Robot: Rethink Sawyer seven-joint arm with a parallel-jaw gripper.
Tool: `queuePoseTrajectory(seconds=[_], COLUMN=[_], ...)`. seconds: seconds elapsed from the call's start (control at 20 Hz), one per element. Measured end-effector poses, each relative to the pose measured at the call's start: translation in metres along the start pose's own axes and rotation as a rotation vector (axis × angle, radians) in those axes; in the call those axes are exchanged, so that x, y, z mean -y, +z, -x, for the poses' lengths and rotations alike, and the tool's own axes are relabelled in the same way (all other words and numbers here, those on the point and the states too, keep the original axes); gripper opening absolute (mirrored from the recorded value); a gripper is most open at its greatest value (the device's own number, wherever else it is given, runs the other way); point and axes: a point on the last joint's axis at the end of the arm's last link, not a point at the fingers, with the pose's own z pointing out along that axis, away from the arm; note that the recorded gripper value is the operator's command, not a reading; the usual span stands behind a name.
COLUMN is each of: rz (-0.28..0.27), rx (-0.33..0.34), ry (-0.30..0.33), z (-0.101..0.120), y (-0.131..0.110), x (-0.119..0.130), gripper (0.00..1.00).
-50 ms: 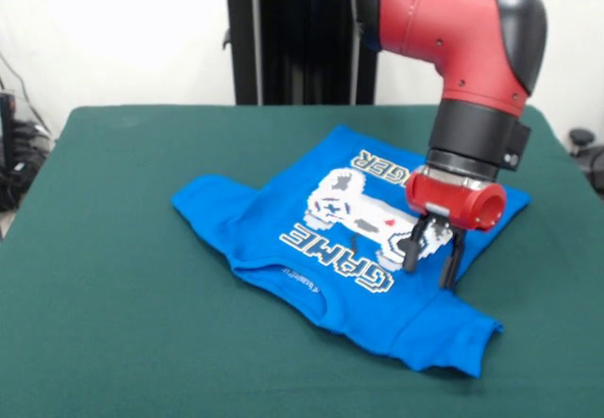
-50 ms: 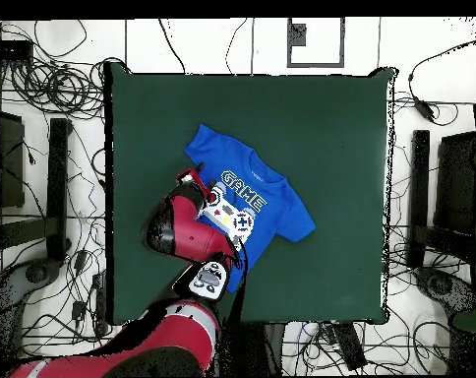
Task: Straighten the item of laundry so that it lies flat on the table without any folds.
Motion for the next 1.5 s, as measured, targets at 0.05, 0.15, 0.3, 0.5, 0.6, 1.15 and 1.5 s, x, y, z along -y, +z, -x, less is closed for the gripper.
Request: queuePoseTrajectory(seconds=[0.05,0.15,0.3,0.5,0.6,1.15,1.5], rz=[0.0,0.0,-0.003,-0.004,-0.003,0.014,0.018], rx=[0.0,0.0,0.003,0.004,0.004,0.024,0.034], ry=[0.0,0.001,0.006,0.01,0.01,0.004,0.029], z=[0.0,0.001,0.004,0.007,0.007,0.006,0.01], y=[0.0,0.0,0.002,0.002,0.003,0.014,0.019], x=[0.0,0.0,0.001,0.001,0.001,-0.002,-0.009], gripper=[1.0,1.0,1.0,1.0,1.0,1.0,1.0])
